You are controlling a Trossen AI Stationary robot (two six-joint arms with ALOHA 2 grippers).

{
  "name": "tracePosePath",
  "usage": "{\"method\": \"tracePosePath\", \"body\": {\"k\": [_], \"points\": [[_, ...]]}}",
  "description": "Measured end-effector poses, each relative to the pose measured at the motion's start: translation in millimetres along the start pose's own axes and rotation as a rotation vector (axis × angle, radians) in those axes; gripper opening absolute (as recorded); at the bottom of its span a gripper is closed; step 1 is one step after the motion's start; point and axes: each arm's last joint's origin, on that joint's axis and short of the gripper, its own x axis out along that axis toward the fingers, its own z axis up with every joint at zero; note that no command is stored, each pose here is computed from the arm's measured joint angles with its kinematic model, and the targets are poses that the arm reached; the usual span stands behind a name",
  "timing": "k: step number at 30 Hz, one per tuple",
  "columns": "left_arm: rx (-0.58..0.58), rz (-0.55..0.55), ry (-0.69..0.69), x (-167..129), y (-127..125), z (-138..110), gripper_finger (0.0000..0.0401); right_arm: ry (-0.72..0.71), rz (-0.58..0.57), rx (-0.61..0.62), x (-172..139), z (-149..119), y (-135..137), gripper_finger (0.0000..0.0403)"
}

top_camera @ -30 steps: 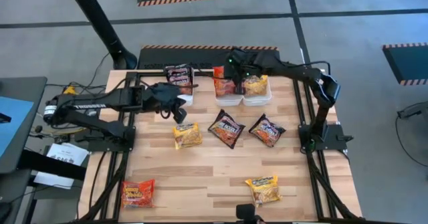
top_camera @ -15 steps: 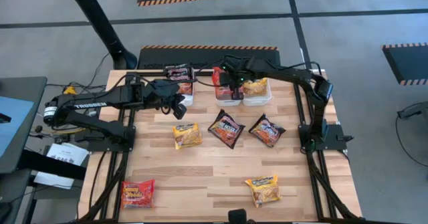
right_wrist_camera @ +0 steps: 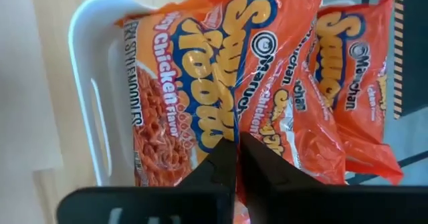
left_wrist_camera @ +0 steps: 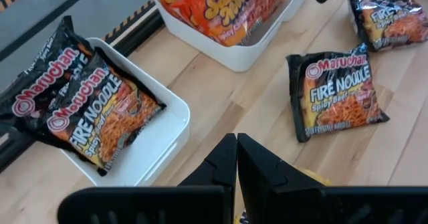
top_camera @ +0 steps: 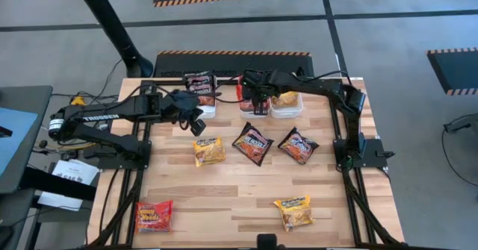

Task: Sort Maruchan noodles
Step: Put the red noodle pack into the middle white bin, then put the black noodle pack into the left white bin

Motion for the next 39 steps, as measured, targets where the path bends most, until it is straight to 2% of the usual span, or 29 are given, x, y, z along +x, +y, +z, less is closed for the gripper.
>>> {"method": "tracePosePath", "body": {"k": [12,19,25,28,34,39], "points": [[-0.001,0.001,0.009,0,0,-1,0.0,0.071,0.047,0.072,-4,-7,2,0.0121],[-0.032,-0.019,0.01,0,0,0,0.0,0.068,0.047,0.076,-33,0,-12,0.0166],[-0.08,-0.027,-0.004,-4,0,1,0.0,0.087,0.066,0.07,-59,2,-21,0.0179],[-0.1,-0.041,-0.023,-12,2,0,0.0,0.132,0.138,0.095,-67,-4,-22,0.0178],[-0.121,-0.098,-0.096,-40,7,0,0.0,0.221,0.391,0.258,-68,-19,-20,0.0166],[-0.12,-0.132,-0.146,-64,16,-4,0.0,0.269,0.533,0.364,-62,-24,-12,0.0161]]}}
